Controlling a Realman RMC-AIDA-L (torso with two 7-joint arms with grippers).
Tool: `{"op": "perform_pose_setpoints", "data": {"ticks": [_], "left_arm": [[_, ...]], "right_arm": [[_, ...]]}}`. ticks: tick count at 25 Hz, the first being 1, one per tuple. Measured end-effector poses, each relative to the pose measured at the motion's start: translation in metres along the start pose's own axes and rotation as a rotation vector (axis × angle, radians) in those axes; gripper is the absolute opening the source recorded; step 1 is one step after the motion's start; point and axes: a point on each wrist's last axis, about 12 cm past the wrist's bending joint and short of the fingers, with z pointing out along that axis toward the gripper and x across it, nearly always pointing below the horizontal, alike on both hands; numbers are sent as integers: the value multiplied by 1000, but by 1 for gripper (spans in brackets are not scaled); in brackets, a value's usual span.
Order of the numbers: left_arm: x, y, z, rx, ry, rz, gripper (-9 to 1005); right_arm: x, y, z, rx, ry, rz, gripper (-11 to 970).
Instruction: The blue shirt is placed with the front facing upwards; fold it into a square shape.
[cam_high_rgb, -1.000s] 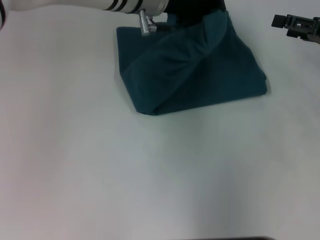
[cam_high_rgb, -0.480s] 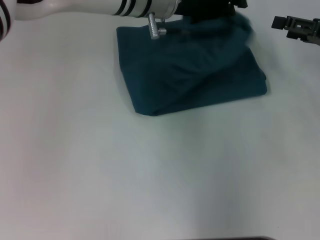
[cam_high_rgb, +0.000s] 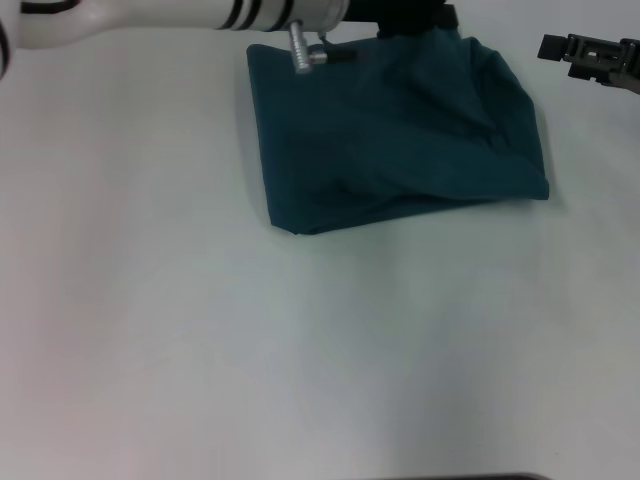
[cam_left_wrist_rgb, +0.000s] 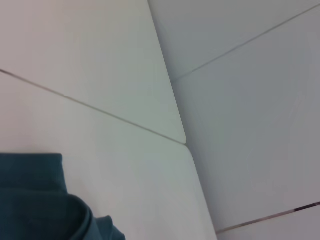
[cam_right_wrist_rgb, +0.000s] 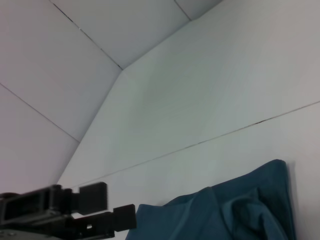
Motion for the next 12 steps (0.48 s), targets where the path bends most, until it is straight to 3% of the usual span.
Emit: {"op": "perform_pose_setpoints", "data": {"ticks": [1,3,8,12], "left_arm": [[-1,1,-3,6,-3,1,437],[-3,6,-14,18,-13,8,674],[-7,29,-64,39,-39,28,838],[3,53,-110,43,4,105,917]], "right_arm": [[0,0,0,0,0,0,945],[0,0,0,1,0,0,945],[-2,-2,-4,11,-1,0,944],[-4,-5,-6,35,26,-20,944]]}}
